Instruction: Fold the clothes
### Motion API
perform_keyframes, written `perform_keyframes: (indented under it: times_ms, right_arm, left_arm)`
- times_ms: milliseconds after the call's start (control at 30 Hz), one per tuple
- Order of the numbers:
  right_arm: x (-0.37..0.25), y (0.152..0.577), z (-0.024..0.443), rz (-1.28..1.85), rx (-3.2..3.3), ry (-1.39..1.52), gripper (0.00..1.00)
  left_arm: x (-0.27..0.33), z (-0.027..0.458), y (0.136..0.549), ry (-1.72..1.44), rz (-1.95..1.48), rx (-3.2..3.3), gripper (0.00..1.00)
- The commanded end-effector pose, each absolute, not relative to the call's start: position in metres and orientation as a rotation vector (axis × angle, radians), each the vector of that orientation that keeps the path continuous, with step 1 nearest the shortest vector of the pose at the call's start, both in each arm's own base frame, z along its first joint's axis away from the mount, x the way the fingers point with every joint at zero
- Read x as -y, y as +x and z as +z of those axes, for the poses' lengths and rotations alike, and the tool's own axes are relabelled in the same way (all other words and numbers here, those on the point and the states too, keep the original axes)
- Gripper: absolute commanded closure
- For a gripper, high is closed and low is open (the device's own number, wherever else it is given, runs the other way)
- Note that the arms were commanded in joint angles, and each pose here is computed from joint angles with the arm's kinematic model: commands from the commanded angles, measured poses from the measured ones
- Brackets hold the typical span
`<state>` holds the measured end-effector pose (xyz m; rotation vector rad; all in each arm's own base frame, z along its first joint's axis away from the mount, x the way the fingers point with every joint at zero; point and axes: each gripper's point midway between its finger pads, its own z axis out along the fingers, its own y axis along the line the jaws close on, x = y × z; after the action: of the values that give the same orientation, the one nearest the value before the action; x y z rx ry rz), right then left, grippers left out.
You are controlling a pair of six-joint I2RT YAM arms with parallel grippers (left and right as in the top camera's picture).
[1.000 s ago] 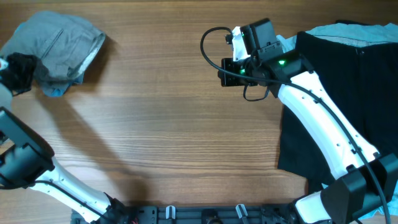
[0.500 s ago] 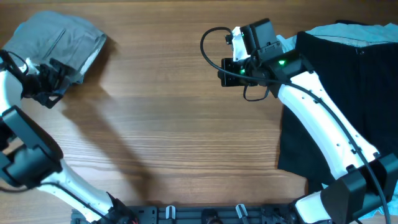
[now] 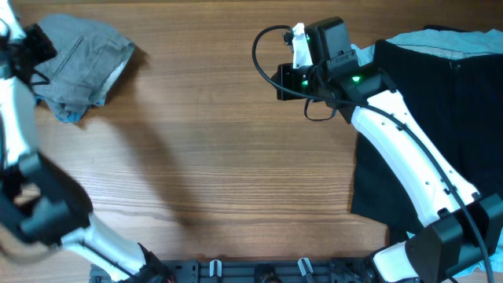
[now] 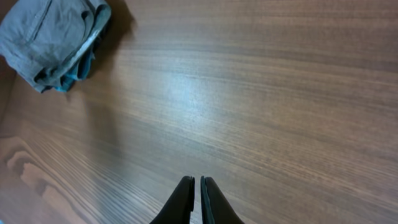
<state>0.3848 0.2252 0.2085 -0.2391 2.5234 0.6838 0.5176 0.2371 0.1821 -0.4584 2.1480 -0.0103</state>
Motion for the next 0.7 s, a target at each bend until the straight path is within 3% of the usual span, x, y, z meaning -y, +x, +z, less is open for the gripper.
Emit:
perform_keyframes:
  times_ms: [0, 267, 667]
  right_arm:
    - [-0.220, 0.380, 0.208, 0.644, -2.538, -0.253, 0.89]
    - [-0.217, 0.378, 0.205, 0.622, -2.556, -0.245, 0.89]
    - [-0.216, 0.378, 0.205, 0.621, -2.559, -0.243, 0.89]
  left_arm:
    - [-0.274, 0.074, 0.516, -0.589, 0.168, -2.281, 0.92]
    - [-0.216, -0.005, 0.517, -0.524, 0.012, -2.486, 0.96]
    - [-0.114, -0.024, 0.517, -0.419, 0.008, -2.664, 0.96]
